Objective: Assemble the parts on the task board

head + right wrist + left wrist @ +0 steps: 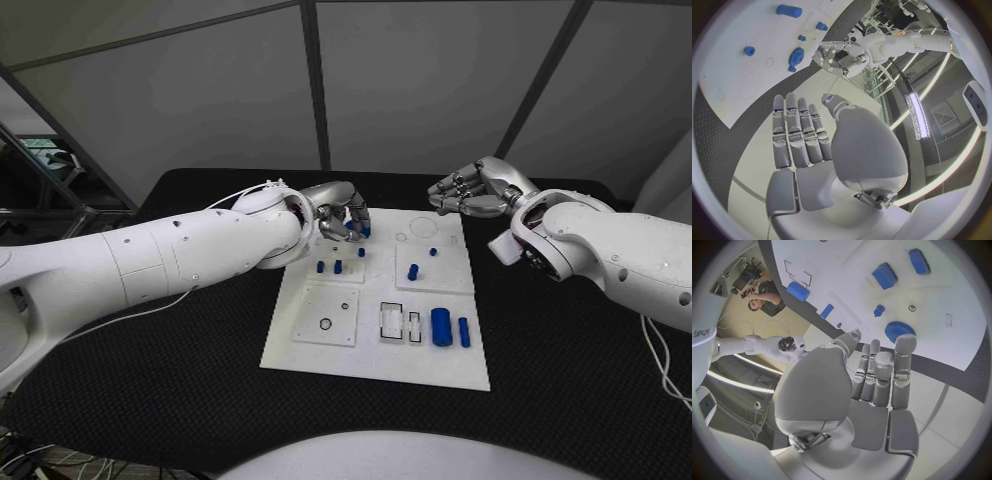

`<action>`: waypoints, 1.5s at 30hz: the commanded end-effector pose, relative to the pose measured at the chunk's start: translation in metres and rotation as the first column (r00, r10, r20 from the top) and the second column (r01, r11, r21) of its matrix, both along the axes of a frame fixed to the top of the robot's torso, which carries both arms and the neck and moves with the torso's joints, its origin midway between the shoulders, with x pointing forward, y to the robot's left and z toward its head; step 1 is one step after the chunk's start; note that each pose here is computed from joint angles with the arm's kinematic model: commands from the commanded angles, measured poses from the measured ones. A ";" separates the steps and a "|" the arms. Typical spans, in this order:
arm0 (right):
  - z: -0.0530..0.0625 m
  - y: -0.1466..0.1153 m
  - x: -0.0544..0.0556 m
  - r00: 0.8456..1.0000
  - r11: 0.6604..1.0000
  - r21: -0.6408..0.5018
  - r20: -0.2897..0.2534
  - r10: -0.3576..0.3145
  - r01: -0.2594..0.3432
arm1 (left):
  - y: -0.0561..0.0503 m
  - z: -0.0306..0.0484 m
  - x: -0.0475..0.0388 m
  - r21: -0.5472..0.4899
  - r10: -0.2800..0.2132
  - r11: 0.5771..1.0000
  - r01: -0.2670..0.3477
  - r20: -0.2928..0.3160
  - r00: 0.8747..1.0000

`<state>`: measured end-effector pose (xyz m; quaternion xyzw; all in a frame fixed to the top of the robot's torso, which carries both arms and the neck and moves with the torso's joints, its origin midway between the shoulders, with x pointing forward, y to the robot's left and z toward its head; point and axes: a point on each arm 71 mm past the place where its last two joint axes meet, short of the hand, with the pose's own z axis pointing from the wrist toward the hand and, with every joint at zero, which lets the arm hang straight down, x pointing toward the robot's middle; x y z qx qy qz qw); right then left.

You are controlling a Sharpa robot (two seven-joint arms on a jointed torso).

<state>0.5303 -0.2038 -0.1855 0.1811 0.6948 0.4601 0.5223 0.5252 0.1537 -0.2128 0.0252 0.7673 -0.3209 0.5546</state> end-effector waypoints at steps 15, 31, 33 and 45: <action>0.002 0.002 -0.001 1.000 1.000 0.007 0.005 0.006 -0.006 | -0.011 -0.0152 0.0031 0.179 -0.078 0.981 0.075 0.013 0.997; 0.002 0.003 0.000 1.000 1.000 0.008 0.006 0.006 -0.006 | -0.014 -0.0205 0.0031 0.196 -0.080 0.977 0.082 -0.015 0.997; 0.002 0.003 0.000 1.000 1.000 0.008 0.006 0.007 -0.007 | -0.015 -0.0215 0.0038 0.197 -0.077 0.977 0.079 -0.016 0.997; 0.002 0.005 0.000 1.000 1.000 0.009 0.005 0.010 -0.010 | -0.017 -0.0281 0.0058 0.201 -0.071 0.977 0.074 -0.025 0.997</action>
